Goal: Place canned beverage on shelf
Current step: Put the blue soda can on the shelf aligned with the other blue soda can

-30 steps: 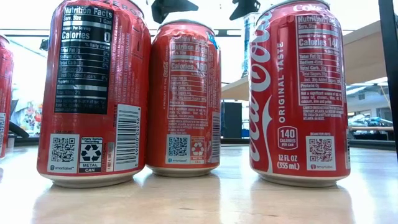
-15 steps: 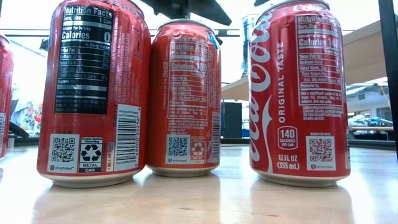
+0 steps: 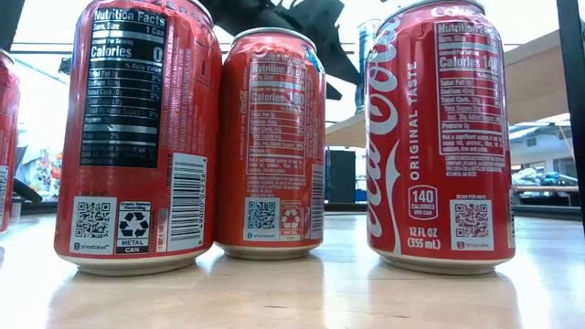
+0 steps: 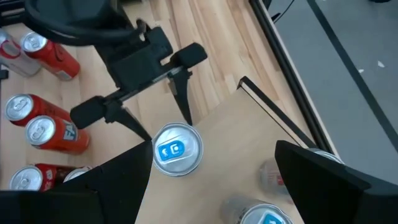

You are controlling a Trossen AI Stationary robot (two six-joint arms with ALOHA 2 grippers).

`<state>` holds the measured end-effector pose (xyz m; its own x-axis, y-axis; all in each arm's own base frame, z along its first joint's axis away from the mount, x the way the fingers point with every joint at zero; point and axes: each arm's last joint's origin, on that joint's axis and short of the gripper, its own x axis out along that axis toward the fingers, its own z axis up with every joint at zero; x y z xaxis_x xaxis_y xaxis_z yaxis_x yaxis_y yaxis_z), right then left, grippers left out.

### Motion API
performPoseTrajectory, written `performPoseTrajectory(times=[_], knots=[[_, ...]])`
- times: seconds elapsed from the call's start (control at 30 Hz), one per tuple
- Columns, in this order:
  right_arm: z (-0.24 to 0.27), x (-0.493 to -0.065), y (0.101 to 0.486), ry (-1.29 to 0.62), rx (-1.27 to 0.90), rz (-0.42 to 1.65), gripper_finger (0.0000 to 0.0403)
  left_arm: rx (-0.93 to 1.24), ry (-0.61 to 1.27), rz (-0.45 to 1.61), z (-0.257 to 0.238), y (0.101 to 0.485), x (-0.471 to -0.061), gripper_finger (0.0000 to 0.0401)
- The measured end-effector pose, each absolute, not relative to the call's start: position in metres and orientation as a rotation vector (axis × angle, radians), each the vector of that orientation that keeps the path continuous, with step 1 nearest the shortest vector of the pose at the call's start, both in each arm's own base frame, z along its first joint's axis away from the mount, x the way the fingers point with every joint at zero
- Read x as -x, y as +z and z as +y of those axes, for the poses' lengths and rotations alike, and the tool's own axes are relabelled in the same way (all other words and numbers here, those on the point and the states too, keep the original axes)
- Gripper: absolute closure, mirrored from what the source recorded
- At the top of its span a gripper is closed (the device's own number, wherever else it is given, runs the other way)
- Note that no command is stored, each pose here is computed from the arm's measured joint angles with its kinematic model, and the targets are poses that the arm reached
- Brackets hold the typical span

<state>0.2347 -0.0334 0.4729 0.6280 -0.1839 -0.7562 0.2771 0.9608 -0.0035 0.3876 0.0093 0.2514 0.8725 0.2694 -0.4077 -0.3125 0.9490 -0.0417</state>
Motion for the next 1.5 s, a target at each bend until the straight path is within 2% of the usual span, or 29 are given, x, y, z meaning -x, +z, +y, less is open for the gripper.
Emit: performPoseTrajectory(times=[0.33,0.97,1.37,1.5], knots=[[-0.033,-0.235,0.473,-0.265,-0.115,0.851,0.0054,0.098,0.329,0.448,0.015,0.235,-0.394,0.0106],[-0.033,-0.235,0.473,-0.264,-0.115,0.844,0.0054,0.108,0.379,0.426,0.029,0.236,-0.394,0.0106],[-0.033,-0.235,0.473,-0.264,-0.115,0.843,0.0054,0.128,0.323,0.413,0.028,0.237,-0.395,0.0106],[-0.033,-0.235,0.473,-0.264,-0.115,0.843,0.0054,0.145,0.254,0.383,0.026,0.240,-0.397,0.0106]])
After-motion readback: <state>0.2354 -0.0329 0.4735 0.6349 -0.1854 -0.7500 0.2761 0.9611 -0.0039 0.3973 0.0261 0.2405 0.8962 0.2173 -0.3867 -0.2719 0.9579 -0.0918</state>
